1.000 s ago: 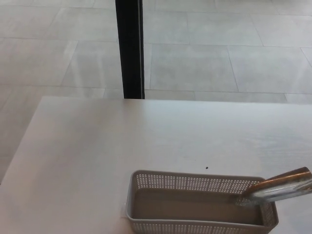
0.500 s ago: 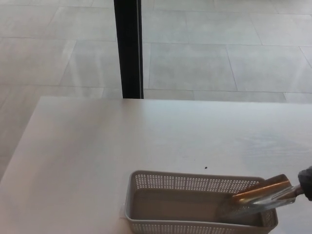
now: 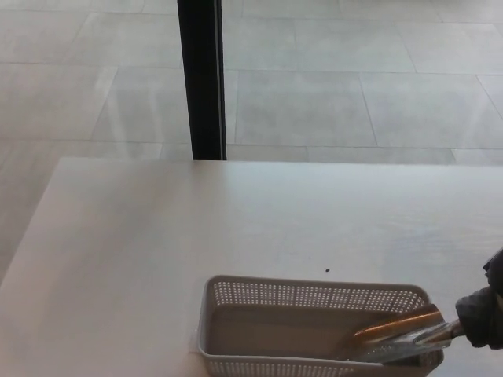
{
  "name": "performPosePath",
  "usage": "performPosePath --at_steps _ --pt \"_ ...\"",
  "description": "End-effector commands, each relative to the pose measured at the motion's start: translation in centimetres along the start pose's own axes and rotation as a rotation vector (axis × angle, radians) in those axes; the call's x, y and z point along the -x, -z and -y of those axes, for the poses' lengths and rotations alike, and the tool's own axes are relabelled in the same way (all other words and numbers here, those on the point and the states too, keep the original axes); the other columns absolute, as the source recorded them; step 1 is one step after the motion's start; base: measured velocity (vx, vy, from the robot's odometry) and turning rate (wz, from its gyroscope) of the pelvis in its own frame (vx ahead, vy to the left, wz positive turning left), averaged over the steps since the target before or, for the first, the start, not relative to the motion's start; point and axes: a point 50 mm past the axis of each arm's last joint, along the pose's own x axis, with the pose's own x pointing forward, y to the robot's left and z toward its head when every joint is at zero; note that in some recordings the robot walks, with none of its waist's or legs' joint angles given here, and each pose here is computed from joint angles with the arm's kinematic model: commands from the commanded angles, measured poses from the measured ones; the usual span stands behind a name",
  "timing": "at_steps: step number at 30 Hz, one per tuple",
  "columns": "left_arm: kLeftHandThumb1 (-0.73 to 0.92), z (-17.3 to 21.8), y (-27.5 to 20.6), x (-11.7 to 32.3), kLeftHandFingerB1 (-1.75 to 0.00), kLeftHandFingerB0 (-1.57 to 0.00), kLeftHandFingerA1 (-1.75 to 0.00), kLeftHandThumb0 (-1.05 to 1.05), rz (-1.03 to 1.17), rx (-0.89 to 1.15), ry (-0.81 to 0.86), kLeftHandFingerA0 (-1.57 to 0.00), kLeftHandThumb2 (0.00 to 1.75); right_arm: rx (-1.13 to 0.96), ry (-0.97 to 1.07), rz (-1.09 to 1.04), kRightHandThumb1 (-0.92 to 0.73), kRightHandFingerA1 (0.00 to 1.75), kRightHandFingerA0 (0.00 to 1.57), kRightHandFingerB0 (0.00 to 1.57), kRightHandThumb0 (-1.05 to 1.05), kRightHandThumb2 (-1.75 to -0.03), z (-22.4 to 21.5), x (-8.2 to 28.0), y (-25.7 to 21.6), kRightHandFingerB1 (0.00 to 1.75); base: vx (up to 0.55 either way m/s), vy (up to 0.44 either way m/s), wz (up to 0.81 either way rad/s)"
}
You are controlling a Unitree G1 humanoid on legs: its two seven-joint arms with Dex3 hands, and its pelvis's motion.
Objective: A garden tool is kept on the righthand side and a container is kept on the lefthand side on a desk infront of the robot. the robot uses its right hand to pick up the garden tool and makes a scooping motion inside the container
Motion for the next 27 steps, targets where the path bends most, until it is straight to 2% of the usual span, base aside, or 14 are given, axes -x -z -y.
performPosePath --at_steps 1,2,3,6,7,14,15,16,21,22,23,25,26,27 --pt "-0.12 -0.5 0.3 0.1 -0.93 -0.91 -1.02 -0.53 -0.010 0.015 -0.022 -1.03 1.07 -0.006 -0.065 0.031 -0.74 1.75 0.92 0.79 -0.46 -0.62 -1.1 -0.3 -2.9 1.05 0.00 0.000 0.00" --pt "-0.11 -0.5 0.2 0.1 -0.93 -0.90 -1.02 -0.53 -0.009 0.009 -0.016 -1.01 1.06 -0.028 -0.068 0.037 -0.75 1.75 0.90 0.78 -0.45 -0.62 -1.1 -0.4 -3.4 1.08 0.00 0.000 0.00" --pt "-0.08 -0.5 0.2 0.2 -0.92 -0.88 -1.01 -0.56 0.001 -0.014 0.000 -0.93 1.07 -0.058 -0.084 0.046 -0.57 1.36 1.15 0.77 -0.49 -1.00 -1.2 -0.9 -4.4 1.06 0.00 0.000 0.00" --pt "-0.14 -0.2 0.4 0.1 -0.94 -0.86 -1.03 -0.44 -0.022 0.036 -0.015 -0.94 1.10 -0.102 -0.093 0.041 -0.57 1.36 1.17 0.77 -0.47 -1.00 -1.3 -1.1 -5.4 1.06 0.00 0.000 0.00" --pt "-0.13 -0.1 0.4 0.1 -0.93 -0.85 -1.02 -0.46 -0.013 0.018 0.003 -0.94 1.10 -0.144 -0.096 0.039 -0.76 1.75 0.90 0.73 -0.43 -0.62 -1.2 -1.3 -5.9 1.07 0.00 0.000 0.00" --pt "-0.11 -0.1 0.2 0.1 -0.93 -0.88 -1.01 -0.50 -0.012 0.004 -0.006 -0.97 1.03 -0.200 -0.010 0.044 -0.74 1.75 0.95 0.72 -0.44 -0.75 1.3 -2.7 -7.7 1.27 0.00 0.000 0.00" --pt "-0.10 -0.1 0.1 0.1 -0.93 -0.89 -1.01 -0.55 -0.001 -0.022 0.005 -0.98 1.05 -0.169 0.006 0.043 -0.57 1.38 1.19 0.79 -0.51 -1.03 1.8 -2.8 -7.8 1.09 0.00 0.000 0.00" --pt "-0.08 -0.2 0.1 0.1 -0.92 -0.86 -1.00 -0.55 -0.005 -0.015 0.006 -0.93 1.04 -0.167 0.005 0.040 -0.71 1.75 0.96 0.71 -0.42 -0.77 2.2 -2.9 -8.0 1.32 0.00 0.000 0.00" --pt "-0.13 -0.1 0.0 0.1 -0.91 -0.86 -1.01 -0.48 -0.008 -0.029 0.019 -0.94 1.04 -0.162 0.028 0.069 -0.59 1.75 0.97 0.77 -0.39 -0.74 3.5 -3.2 -8.2 1.11 0.00 0.000 0.00" --pt "-0.11 -0.1 0.0 0.0 -0.90 -0.84 -0.99 -0.48 -0.011 -0.024 0.020 -0.91 1.04 -0.153 0.048 0.075 -0.45 1.35 1.21 0.82 -0.46 -0.97 4.0 -3.3 -8.3 1.03 0.00 0.000 0.00" --pt "-0.10 -0.1 0.0 0.1 -0.90 -0.87 -0.99 -0.51 -0.010 -0.028 0.021 -0.96 1.02 -0.155 0.061 0.078 -0.56 1.75 0.98 0.78 -0.38 -0.74 4.1 -3.3 -8.4 1.08 0.00 0.000 0.00" --pt "-0.12 -0.1 0.0 0.1 -0.90 -0.87 -0.99 -0.48 -0.009 -0.045 0.029 -0.98 1.00 -0.169 0.099 0.092 -0.54 1.75 0.99 0.80 -0.37 -0.76 4.1 -3.3 -8.6 1.10 0.00 0.000 0.00" --pt "-0.13 -0.1 0.1 0.0 -0.90 -0.88 -0.99 -0.44 -0.016 -0.017 0.021 -0.96 0.99 -0.182 0.130 0.087 -0.47 1.63 1.23 0.87 -0.37 -0.85 4.1 -3.3 -8.7 1.12 0.00 0.000 0.00" --pt "-0.16 -0.1 0.0 0.1 -0.91 -0.94 -0.99 -0.42 -0.012 -0.006 0.029 -1.06 1.01 -0.214 0.141 0.080 -0.63 1.75 1.02 0.77 -0.42 -0.87 4.1 -3.2 -8.7 1.30 0.00 0.000 0.00"
